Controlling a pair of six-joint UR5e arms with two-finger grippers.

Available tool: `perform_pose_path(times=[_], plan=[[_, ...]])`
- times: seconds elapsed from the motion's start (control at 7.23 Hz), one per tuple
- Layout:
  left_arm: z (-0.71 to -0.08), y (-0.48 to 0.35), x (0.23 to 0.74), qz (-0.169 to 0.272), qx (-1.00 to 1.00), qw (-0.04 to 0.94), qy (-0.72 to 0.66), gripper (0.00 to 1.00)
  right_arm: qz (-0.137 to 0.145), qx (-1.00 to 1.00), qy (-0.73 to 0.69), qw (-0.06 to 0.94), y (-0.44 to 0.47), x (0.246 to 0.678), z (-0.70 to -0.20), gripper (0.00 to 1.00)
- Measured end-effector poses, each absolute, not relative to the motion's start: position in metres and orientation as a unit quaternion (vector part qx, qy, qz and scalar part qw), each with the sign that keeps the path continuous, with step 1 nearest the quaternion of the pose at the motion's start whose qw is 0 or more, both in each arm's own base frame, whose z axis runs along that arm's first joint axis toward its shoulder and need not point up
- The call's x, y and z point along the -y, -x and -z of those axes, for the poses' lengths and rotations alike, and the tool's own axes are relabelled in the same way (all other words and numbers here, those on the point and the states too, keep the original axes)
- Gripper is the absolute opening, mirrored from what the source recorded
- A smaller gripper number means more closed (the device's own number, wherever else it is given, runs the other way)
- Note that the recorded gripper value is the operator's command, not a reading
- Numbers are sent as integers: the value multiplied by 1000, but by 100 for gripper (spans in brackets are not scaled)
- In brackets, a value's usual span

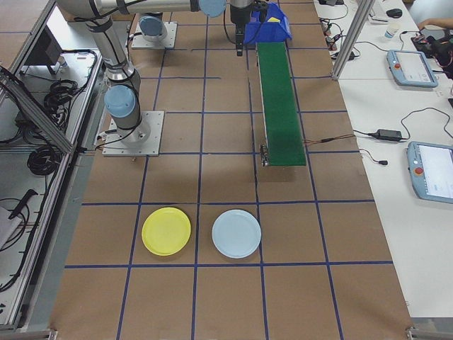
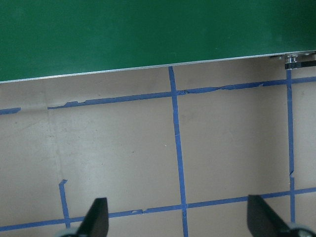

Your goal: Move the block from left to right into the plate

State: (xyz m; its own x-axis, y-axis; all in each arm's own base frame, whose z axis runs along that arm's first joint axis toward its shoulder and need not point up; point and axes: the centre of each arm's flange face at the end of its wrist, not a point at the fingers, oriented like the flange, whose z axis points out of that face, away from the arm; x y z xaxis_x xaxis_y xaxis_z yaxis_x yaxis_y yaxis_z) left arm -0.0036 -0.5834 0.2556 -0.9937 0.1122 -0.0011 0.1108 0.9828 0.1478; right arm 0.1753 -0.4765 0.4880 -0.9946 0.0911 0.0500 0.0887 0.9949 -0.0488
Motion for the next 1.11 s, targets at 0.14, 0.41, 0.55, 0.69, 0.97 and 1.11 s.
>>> perform_pose_path(times=[0.14, 0.41, 0.55, 0.69, 0.97, 1.11], plan=[[-245, 4, 583, -79, -995, 3, -56, 100, -23, 998, 45, 26, -175, 477, -488, 100], [-233, 5, 584, -80, -995, -4, -56, 54, -23, 998, 45, 26, -175, 477, -488, 100], [-229, 6, 587, -75, -996, -10, -56, 30, -23, 998, 45, 26, -175, 477, -488, 100], [-227, 6, 589, -71, -996, -13, -57, 25, -23, 998, 45, 26, -175, 477, -488, 100], [-255, 5, 595, -39, -998, -3, -58, 25, -23, 998, 45, 26, -175, 477, -488, 100], [-297, 6, 595, 0, -998, 9, -60, 25, -23, 998, 45, 26, -175, 477, -488, 100]])
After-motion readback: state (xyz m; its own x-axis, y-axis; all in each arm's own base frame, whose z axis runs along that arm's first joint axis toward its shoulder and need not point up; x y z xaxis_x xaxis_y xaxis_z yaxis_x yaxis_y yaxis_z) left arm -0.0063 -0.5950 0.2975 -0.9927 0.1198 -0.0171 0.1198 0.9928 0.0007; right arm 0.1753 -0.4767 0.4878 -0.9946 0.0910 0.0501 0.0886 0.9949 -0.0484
